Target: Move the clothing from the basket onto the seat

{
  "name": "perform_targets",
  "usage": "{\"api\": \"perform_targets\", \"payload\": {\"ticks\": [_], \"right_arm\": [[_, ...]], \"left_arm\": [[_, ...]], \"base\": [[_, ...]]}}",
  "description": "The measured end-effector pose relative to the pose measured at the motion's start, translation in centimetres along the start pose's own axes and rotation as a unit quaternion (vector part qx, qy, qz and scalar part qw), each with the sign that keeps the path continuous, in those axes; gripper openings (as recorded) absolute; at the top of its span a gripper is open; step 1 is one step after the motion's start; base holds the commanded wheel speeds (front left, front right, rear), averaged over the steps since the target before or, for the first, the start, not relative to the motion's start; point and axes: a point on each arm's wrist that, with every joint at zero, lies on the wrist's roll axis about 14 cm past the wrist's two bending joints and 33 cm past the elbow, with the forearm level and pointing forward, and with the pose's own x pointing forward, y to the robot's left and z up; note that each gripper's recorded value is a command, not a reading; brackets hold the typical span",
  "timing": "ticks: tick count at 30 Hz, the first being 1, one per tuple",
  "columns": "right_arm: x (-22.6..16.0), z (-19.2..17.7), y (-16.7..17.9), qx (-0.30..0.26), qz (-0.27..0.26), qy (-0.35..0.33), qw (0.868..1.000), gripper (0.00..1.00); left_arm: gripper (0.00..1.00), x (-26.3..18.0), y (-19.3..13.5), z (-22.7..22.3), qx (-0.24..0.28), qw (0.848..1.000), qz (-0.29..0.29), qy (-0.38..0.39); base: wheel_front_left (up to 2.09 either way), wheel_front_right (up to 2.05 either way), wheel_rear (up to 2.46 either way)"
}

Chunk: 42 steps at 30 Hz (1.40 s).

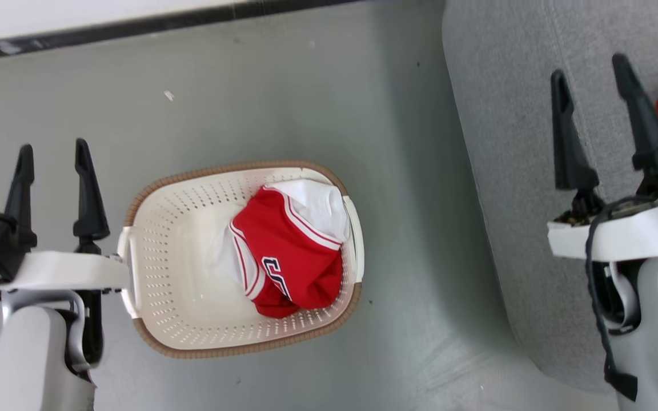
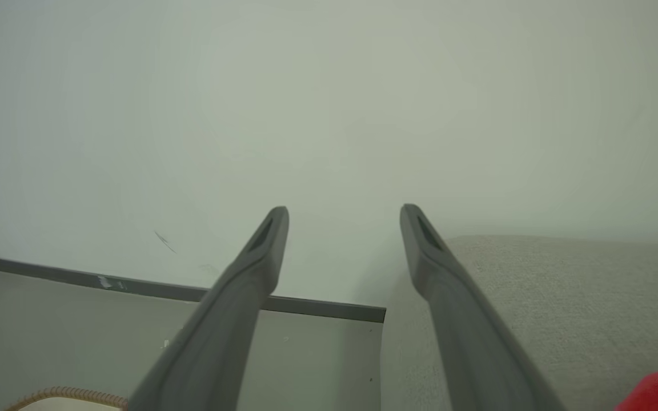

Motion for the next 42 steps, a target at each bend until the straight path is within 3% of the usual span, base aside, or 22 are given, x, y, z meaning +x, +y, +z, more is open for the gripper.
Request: {"api": "perform_targets", "payload": {"ticks": [26, 42], "right_arm": [[-7.4, 3.8, 2.6, 0.040, 0.026, 0.007, 0.999, 1.00], [-10.9, 4.9, 2.9, 0.049, 0.028, 0.008, 0.998, 1.00]], "left_arm": [[1.00, -10.5, 0.7, 5.6, 0.020, 0.999, 0.012, -0.029], [1.00, -14.3, 0.3, 7.0, 0.025, 0.999, 0.003, -0.043]], "base": [[0.00, 0.00, 0.00], [0.00, 0.00, 0.00]]}}
